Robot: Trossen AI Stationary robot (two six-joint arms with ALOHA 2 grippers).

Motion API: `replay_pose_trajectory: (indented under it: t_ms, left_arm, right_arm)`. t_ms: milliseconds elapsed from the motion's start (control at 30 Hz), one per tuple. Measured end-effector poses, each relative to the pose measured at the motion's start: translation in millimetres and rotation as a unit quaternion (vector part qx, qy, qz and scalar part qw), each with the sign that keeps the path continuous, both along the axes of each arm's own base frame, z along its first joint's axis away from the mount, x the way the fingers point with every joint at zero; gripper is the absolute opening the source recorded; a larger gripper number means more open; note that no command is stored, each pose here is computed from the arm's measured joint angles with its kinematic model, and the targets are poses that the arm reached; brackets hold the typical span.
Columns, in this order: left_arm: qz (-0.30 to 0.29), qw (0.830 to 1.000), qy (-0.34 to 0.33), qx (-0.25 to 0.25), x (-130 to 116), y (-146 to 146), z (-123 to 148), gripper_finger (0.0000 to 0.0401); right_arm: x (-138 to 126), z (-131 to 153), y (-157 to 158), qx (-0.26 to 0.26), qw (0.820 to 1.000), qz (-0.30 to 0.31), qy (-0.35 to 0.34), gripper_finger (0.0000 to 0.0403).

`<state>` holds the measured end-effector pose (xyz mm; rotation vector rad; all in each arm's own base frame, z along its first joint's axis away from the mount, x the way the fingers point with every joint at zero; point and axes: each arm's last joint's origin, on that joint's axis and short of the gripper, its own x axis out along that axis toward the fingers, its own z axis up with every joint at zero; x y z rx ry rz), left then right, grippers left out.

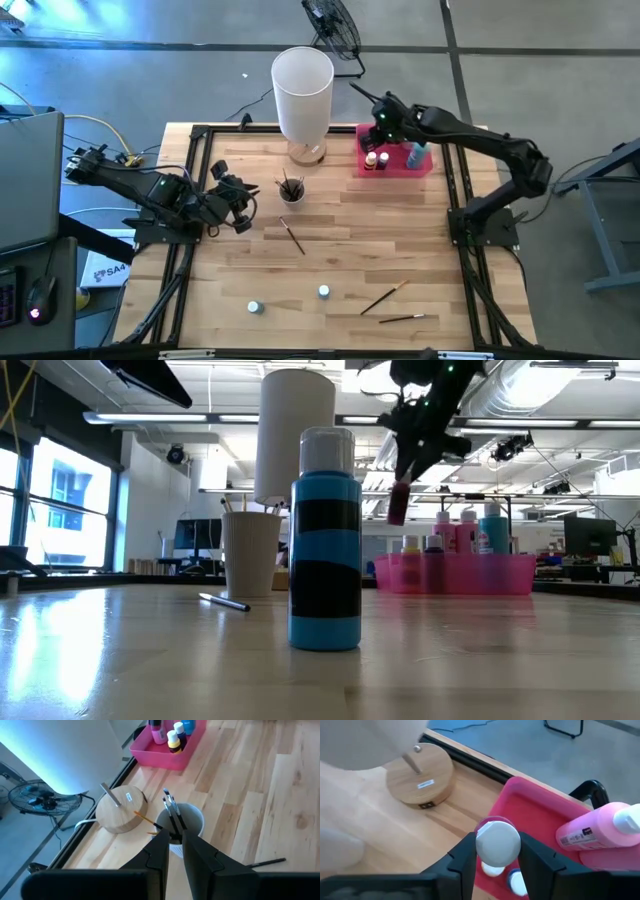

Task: Pick & Place Paint Supplies
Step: Put the small pink paint bottle into the pink bin

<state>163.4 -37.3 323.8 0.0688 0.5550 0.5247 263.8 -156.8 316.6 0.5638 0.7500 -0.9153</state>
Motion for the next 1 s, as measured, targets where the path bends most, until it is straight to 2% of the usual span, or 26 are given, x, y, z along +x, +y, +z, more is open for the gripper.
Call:
replay_pose_trajectory:
  t_ms: [500,1000]
  left_arm:
    - [0.003,1.000,-0.008,-0.001,-5,2,3,0.0049]
    - [0.004,1.000,-0.006,0.000,-6,2,2,0.0049]
  right_arm:
    - [7,-34,-42,0.027,0.999,-0.027,0.022,0.0121]
    - [20,-61,-51,0.047,0.998,-0.016,0.050,0.0113]
